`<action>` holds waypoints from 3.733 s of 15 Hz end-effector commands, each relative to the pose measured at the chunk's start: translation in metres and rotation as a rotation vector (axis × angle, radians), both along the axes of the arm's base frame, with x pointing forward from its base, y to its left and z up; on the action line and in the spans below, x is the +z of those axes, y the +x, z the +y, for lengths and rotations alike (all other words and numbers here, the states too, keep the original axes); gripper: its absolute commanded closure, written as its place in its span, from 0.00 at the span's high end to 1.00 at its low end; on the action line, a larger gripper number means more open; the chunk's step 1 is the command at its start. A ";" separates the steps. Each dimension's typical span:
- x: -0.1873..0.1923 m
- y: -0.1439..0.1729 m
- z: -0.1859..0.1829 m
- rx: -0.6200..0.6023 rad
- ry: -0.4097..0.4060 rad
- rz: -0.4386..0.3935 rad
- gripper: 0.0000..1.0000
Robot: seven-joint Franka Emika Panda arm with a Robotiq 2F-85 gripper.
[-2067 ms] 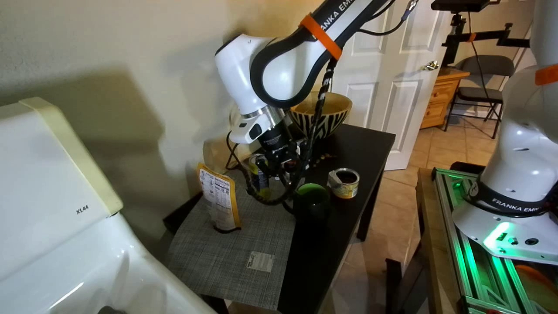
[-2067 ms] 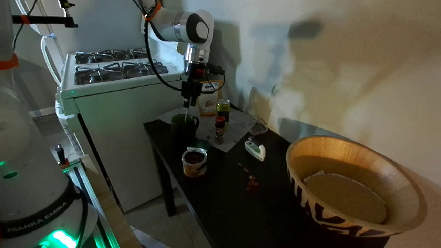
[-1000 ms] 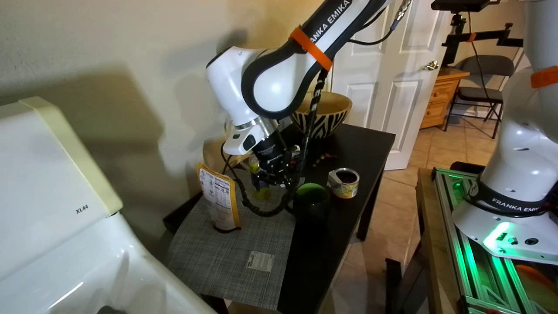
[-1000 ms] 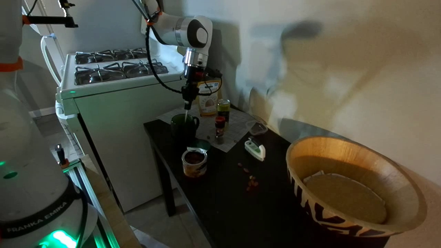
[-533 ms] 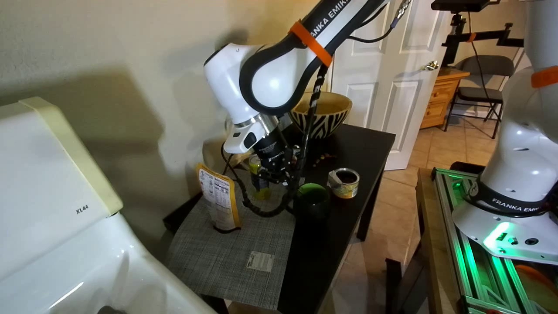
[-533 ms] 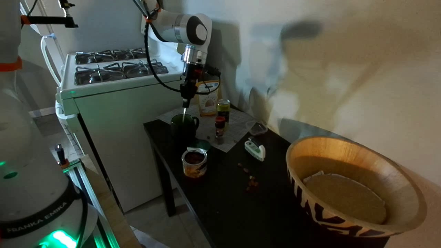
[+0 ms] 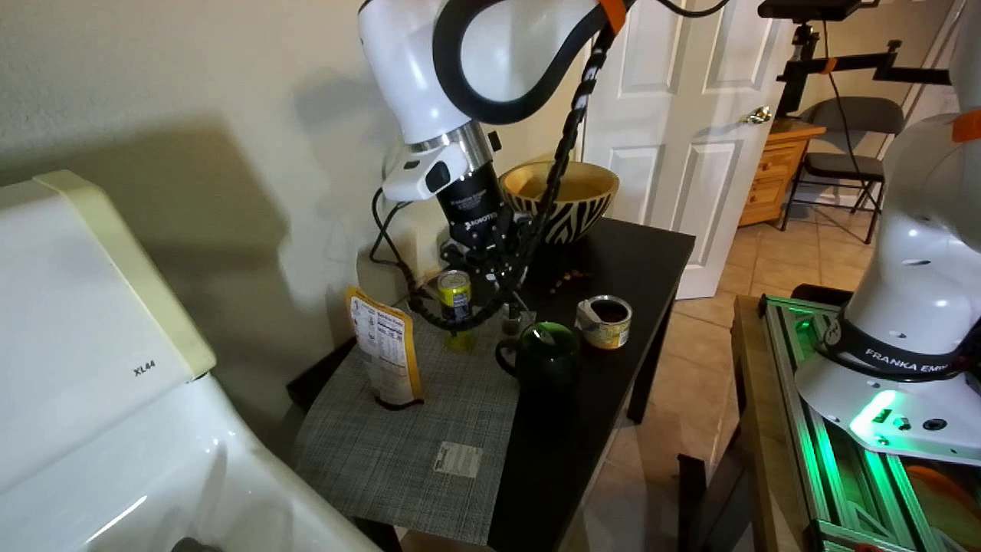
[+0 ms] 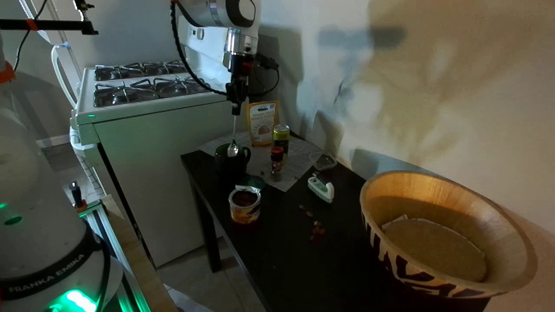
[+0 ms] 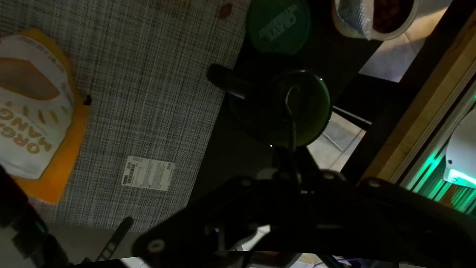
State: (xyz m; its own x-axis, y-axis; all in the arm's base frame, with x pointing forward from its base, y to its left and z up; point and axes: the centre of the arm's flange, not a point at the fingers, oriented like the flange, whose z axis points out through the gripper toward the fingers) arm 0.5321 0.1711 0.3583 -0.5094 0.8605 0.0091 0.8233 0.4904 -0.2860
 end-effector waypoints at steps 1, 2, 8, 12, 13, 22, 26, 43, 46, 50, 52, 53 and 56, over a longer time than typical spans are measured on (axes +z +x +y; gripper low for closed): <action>0.033 -0.024 -0.008 -0.015 0.006 -0.086 0.03; 0.042 -0.027 -0.011 -0.029 0.005 -0.106 0.03; 0.093 -0.075 -0.083 -0.300 0.027 -0.263 0.03; 0.099 -0.136 -0.138 -0.507 0.048 -0.289 0.02; 0.097 -0.153 -0.148 -0.560 0.048 -0.294 0.02; 0.088 -0.196 -0.179 -0.745 0.046 -0.288 0.08; 0.075 -0.189 -0.213 -0.908 -0.013 -0.316 0.02; 0.070 -0.194 -0.260 -1.218 -0.026 -0.368 0.02; 0.066 -0.199 -0.287 -1.379 -0.031 -0.419 0.02; 0.057 -0.200 -0.308 -1.578 -0.065 -0.460 0.02; 0.045 -0.198 -0.309 -1.609 -0.062 -0.391 0.02; 0.038 -0.195 -0.309 -1.616 -0.058 -0.359 0.02; 0.020 -0.191 -0.309 -1.646 -0.012 -0.288 0.02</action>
State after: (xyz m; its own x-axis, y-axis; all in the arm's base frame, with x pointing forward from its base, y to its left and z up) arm 0.3340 -0.1393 0.3984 0.8781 0.4765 0.0432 0.4758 -0.8792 0.0264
